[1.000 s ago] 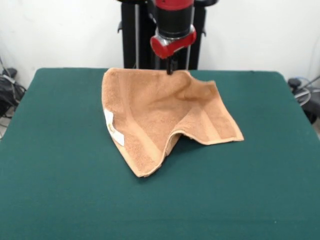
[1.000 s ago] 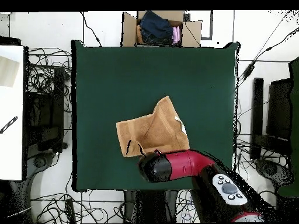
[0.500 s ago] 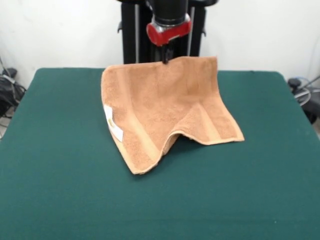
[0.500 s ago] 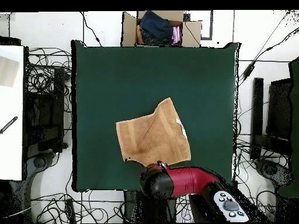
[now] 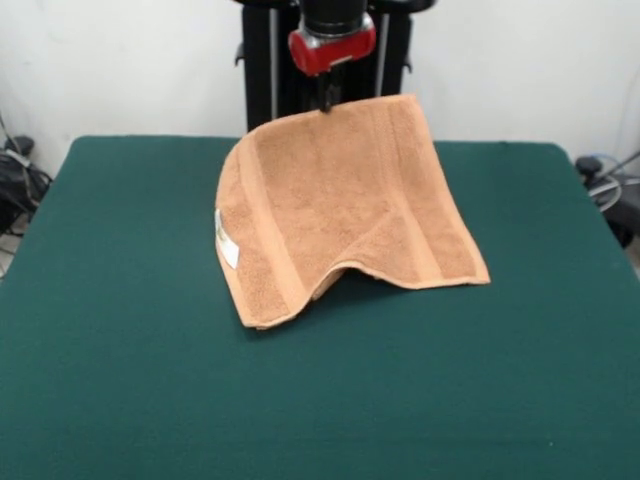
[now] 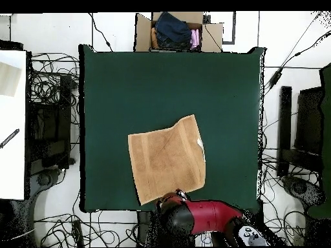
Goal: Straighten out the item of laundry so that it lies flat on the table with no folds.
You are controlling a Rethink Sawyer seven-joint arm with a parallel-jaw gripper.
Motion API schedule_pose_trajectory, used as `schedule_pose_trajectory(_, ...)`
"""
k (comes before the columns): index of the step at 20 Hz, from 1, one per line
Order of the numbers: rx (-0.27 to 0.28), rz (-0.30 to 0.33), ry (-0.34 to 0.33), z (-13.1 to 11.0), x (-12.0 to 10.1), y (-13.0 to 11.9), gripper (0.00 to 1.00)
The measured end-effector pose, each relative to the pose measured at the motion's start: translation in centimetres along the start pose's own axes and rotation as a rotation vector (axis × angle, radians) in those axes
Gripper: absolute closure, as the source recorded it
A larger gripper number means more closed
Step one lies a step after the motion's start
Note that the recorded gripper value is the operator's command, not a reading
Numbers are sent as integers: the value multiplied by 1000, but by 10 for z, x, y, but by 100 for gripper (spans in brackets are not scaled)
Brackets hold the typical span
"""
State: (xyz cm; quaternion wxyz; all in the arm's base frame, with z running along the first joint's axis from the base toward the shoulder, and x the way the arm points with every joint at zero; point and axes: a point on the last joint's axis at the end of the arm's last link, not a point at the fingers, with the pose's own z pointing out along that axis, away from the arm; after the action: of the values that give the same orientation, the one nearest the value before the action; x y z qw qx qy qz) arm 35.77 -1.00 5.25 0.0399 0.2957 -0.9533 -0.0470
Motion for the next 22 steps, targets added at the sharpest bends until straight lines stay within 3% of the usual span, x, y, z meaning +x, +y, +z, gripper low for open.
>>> schedule_pose_trajectory(8, 5, 31, 13, 5, 15, 2, 100)
schedule_pose_trajectory(22, -28, 20, 33, 29, 24, 25, 100)
